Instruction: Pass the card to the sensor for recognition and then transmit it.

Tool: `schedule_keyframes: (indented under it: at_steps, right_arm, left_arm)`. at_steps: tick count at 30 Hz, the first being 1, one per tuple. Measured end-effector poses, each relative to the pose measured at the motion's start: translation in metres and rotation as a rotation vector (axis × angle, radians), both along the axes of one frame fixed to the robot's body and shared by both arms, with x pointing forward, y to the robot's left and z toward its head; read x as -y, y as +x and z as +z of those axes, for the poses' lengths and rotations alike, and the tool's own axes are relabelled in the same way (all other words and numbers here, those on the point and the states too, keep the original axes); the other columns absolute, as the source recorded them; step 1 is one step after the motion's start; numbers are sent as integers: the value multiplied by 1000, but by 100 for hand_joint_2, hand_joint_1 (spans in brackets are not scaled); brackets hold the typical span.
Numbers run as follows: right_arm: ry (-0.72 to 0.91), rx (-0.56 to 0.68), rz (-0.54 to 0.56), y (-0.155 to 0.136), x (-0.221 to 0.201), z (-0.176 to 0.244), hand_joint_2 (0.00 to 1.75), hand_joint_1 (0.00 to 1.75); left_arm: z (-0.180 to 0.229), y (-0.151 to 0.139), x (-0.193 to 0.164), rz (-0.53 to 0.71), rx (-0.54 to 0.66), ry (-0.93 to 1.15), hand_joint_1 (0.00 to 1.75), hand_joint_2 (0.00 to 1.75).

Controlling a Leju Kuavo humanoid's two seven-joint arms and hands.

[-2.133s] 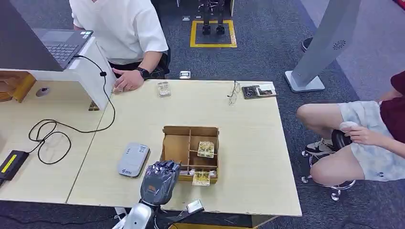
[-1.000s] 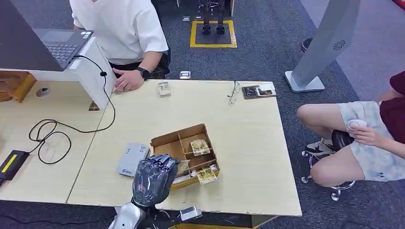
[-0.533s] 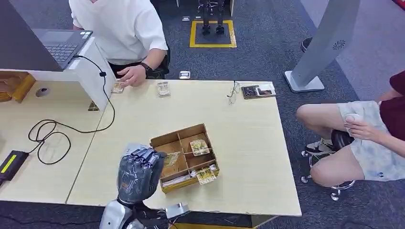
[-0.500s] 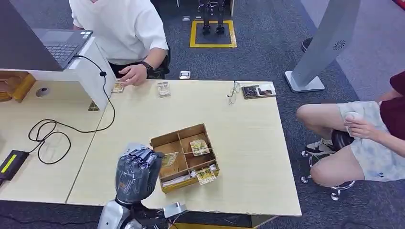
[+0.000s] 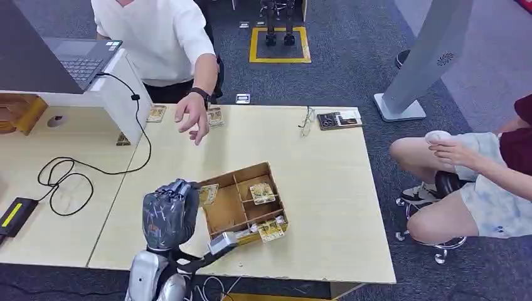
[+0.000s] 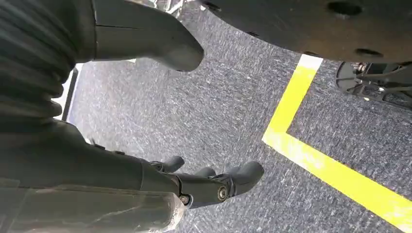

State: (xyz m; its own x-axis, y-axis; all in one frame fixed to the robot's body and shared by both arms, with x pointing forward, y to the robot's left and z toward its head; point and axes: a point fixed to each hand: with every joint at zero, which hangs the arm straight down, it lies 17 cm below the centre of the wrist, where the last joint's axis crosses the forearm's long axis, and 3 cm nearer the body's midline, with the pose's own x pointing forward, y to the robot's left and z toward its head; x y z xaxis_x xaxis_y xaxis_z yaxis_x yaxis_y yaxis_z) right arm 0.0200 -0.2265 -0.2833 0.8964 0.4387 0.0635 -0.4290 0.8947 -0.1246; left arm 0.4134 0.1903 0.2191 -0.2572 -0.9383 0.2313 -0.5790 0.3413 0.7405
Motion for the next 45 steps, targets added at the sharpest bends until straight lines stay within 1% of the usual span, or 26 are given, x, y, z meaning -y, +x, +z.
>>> schedule_keyframes:
  at_steps: [2, 4, 12, 20, 33, 34, 35, 36, 40, 45]
  right_arm:
    - [-2, 3, 10, 1, 0, 0, 175, 0]
    - [-3, 6, 21, 3, 1, 0, 175, 0]
    - [-6, 12, 47, 5, 2, 0, 175, 0]
    - [-9, 16, 54, 7, 3, 0, 175, 0]
    - [-21, 24, 46, 9, 6, 0, 175, 0]
    - [-22, 24, 45, 9, 6, 0, 175, 0]
    - [-23, 25, 44, 10, 6, 0, 175, 0]
    - [-24, 25, 43, 10, 6, 0, 175, 0]
    - [-28, 28, 45, 10, 7, 0, 175, 0]
    - [-29, 28, 45, 10, 7, 0, 175, 0]
  left_arm:
    - [9, 17, -5, 47, -6, -41, 175, 175]
    - [18, 30, -4, 59, 0, -55, 175, 175]
    - [30, 59, -5, 77, 4, -44, 175, 175]
    - [28, 68, -8, 84, -7, -26, 175, 175]
    - [17, 70, -5, 73, -34, -23, 175, 175]
    - [17, 70, -5, 71, -35, -27, 61, 175]
    - [17, 70, -5, 67, -35, -32, 3, 175]
    - [17, 70, -4, 56, -33, -37, 0, 175]
    - [21, 67, 10, 2, -14, -34, 0, 175]
    - [21, 66, 11, -3, -11, -32, 0, 175]
